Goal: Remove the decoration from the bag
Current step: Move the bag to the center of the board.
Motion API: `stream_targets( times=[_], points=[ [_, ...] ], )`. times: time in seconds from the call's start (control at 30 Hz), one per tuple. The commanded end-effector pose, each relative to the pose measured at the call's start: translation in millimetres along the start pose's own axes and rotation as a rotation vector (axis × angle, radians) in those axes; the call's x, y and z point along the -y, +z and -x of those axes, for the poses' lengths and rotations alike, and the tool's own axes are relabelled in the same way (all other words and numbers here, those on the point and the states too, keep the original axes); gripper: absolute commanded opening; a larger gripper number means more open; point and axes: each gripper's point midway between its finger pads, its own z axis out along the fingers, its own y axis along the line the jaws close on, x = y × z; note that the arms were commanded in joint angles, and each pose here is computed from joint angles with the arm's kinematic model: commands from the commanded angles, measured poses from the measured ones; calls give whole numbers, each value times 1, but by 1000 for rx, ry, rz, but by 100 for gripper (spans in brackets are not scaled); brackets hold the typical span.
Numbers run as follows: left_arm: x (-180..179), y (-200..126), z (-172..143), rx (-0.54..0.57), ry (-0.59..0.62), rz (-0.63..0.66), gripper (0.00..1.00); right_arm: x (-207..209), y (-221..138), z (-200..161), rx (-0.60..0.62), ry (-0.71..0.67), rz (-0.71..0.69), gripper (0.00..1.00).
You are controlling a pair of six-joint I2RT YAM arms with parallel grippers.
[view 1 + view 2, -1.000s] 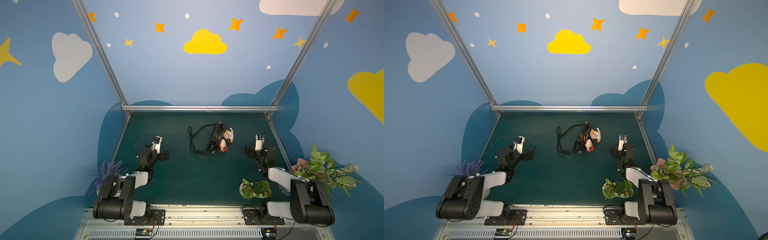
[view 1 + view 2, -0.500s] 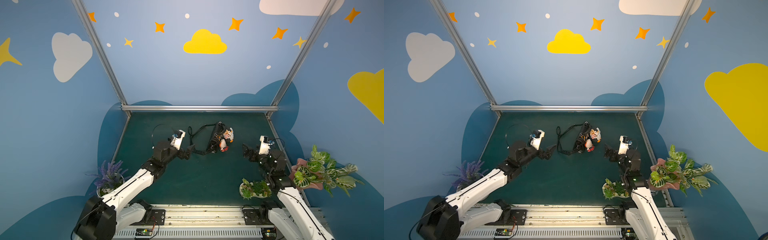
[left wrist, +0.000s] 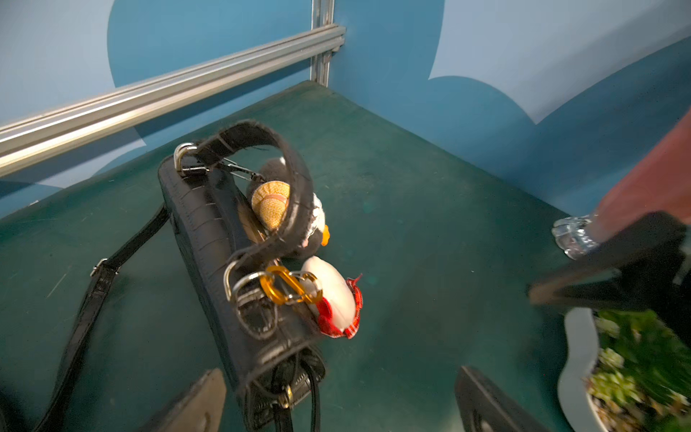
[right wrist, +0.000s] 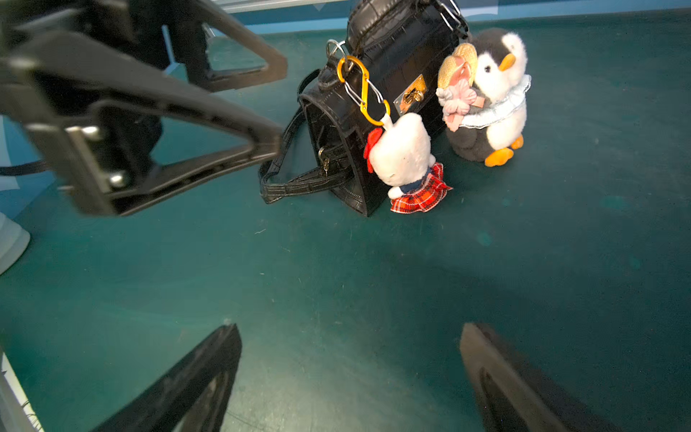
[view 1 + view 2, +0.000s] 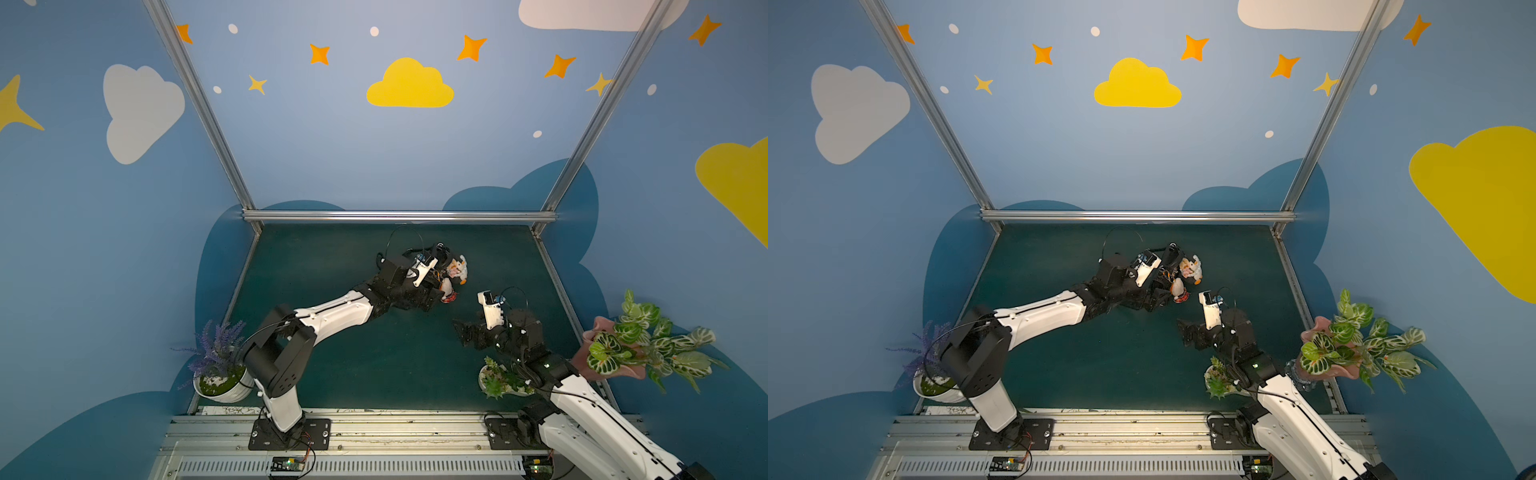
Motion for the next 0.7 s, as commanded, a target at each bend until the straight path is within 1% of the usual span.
stream_targets(
  times=[0.0,0.1,0.17,0.2,0.3,0.4,0.43,0.57,0.63,0.67],
  points=[
    [-22,23,6,-13,-1,79,100,3,-4,0,16,-24,-26,98],
    [-42,42,5,-28,-19,145,100,6,-10,3,37,-30,-44,98],
    [-50,50,5,-24,-31,157,99,7,-13,3,57,-40,-54,98],
    [-50,53,7,-20,-32,150,96,8,-14,5,74,-47,-57,98],
    [-48,59,4,-31,-33,132,84,13,-16,5,115,-53,-82,98],
    [-50,59,-2,-31,-44,148,68,18,-19,6,149,-49,-109,98],
    [-52,58,-4,-34,-43,154,65,20,-20,7,158,-46,-117,98],
    [-48,52,-9,-60,-40,136,40,23,-25,8,172,-42,-137,98],
    [-44,45,-10,-69,-41,122,33,24,-25,8,174,-39,-142,98],
    [-41,40,-10,-70,-40,113,32,24,-25,7,175,-39,-142,98]
  ],
)
